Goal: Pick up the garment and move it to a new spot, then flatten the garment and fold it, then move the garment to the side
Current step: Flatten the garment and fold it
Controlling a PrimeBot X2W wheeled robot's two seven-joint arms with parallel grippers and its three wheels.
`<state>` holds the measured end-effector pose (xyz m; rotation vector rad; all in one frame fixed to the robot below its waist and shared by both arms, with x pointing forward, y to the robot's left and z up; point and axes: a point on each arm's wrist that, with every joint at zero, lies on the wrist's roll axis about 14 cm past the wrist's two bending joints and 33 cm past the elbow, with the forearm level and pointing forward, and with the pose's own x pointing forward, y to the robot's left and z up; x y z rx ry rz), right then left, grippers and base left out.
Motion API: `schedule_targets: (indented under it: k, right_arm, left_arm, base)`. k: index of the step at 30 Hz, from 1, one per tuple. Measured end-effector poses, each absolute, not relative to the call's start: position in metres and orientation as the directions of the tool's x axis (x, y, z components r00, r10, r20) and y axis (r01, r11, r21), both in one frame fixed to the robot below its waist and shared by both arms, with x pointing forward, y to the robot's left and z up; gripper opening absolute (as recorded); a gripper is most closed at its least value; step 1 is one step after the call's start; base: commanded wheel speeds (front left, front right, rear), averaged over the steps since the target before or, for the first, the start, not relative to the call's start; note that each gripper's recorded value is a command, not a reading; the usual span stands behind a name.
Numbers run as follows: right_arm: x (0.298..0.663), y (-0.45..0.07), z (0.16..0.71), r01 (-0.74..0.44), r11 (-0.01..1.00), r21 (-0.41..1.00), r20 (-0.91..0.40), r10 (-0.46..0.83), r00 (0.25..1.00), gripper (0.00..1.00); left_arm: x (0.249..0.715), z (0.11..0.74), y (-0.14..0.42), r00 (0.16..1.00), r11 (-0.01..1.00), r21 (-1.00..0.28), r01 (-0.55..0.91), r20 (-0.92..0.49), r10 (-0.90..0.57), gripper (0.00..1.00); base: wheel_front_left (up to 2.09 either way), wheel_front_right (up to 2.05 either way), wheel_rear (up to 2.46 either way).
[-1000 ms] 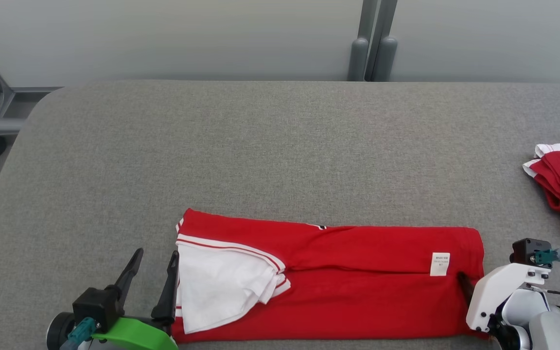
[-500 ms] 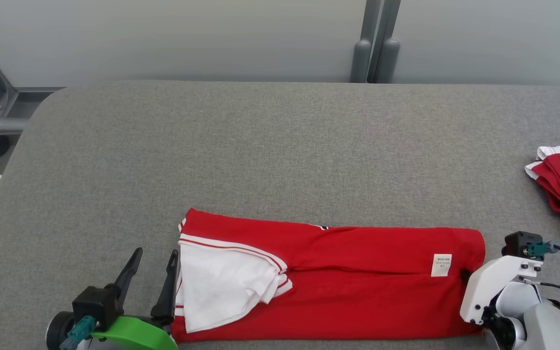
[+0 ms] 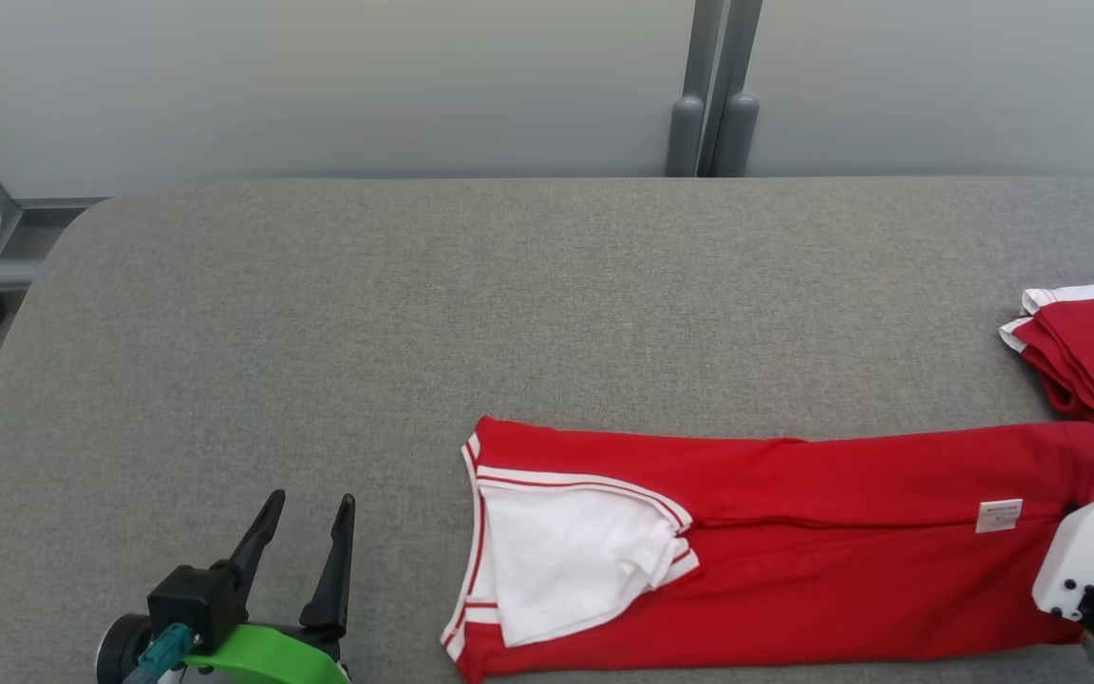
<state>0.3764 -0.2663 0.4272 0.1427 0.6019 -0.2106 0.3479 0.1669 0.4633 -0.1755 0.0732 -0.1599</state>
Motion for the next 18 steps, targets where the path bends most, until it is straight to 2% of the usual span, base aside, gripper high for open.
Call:
schedule_targets:
  k: [6,10,14,18]
  right_arm:
    - [0.364,-0.295,0.452,0.295,0.955,-0.003,-0.546,-0.249,0.8,0.0]
    - [0.362,-0.296,0.463,0.296,0.955,-0.01,-0.533,-0.255,0.807,0.0]
    - [0.371,-0.269,0.466,0.215,0.976,0.027,-0.535,-0.168,0.828,0.0]
    - [0.38,-0.212,0.462,0.045,0.996,0.073,-0.546,0.002,0.838,0.0]
  left_arm:
    - [0.346,0.465,0.162,0.982,0.97,-0.176,0.169,-0.053,-0.18,1.0]
    - [0.345,0.467,0.161,0.981,0.97,-0.172,0.175,-0.048,-0.186,1.0]
    - [0.343,0.466,0.16,0.98,0.97,-0.162,0.182,-0.049,-0.192,1.0]
    - [0.342,0.466,0.161,0.98,0.97,-0.16,0.182,-0.05,-0.192,1.0]
  base:
    - [0.0,0.0,0.0]
    - [0.0,0.0,0.0]
    - [0.0,0.0,0.0]
    - [0.0,0.0,0.0]
